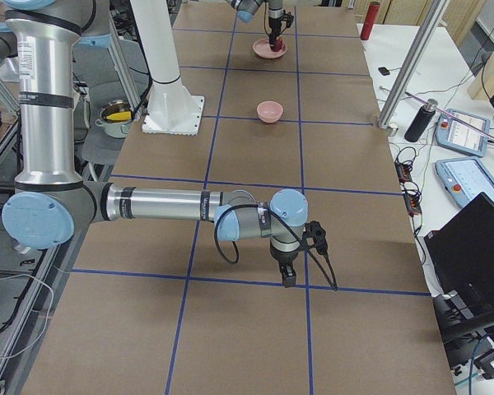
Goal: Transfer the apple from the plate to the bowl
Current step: 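Lower the left gripper onto the red apple on the pink plate, then grasp and lift the apple with the left gripper toward the bowl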
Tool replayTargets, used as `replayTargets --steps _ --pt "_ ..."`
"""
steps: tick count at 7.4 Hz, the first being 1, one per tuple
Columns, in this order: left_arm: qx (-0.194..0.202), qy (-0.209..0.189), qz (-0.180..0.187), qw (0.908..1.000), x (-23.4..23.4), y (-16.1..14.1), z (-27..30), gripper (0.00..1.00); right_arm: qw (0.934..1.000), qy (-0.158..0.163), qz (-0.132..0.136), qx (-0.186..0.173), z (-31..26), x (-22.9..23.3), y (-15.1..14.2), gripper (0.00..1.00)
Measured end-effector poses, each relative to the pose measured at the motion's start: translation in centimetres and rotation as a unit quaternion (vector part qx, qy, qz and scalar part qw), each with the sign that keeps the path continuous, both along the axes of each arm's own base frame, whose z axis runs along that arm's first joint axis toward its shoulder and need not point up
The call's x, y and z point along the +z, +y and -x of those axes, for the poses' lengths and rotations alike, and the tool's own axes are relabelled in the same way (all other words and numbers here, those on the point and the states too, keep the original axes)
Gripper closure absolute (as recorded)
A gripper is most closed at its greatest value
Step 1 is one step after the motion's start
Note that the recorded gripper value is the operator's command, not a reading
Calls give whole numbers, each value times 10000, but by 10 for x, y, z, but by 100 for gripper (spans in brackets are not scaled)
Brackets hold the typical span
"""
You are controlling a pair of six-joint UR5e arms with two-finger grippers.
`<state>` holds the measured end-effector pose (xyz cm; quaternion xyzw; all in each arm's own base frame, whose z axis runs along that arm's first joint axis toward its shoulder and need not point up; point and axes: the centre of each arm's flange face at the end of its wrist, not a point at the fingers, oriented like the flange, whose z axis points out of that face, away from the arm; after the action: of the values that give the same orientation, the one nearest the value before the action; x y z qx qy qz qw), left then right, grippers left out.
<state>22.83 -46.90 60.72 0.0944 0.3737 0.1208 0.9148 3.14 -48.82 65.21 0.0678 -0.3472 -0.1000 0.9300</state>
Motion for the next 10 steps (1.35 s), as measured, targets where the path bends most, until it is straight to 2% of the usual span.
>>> replayTargets --steps 1,4,6,8,10 --pt "3 27 -19 10000 -4 -1 -1 85 10000 0 -1 0 0 0 0 0" --pt "-32 266 -126 9996 -49 -7 -6 85 10000 -1 2 6 0 0 0 0" --pt "-375 434 164 9982 -120 -34 -26 85 10000 -1 6 6 0 0 0 0" --pt "-656 535 538 9950 -207 -59 -72 85 10000 -1 8 10 0 0 0 0" --pt "-910 564 909 9901 -299 -57 -147 85 10000 -1 15 14 0 0 0 0"
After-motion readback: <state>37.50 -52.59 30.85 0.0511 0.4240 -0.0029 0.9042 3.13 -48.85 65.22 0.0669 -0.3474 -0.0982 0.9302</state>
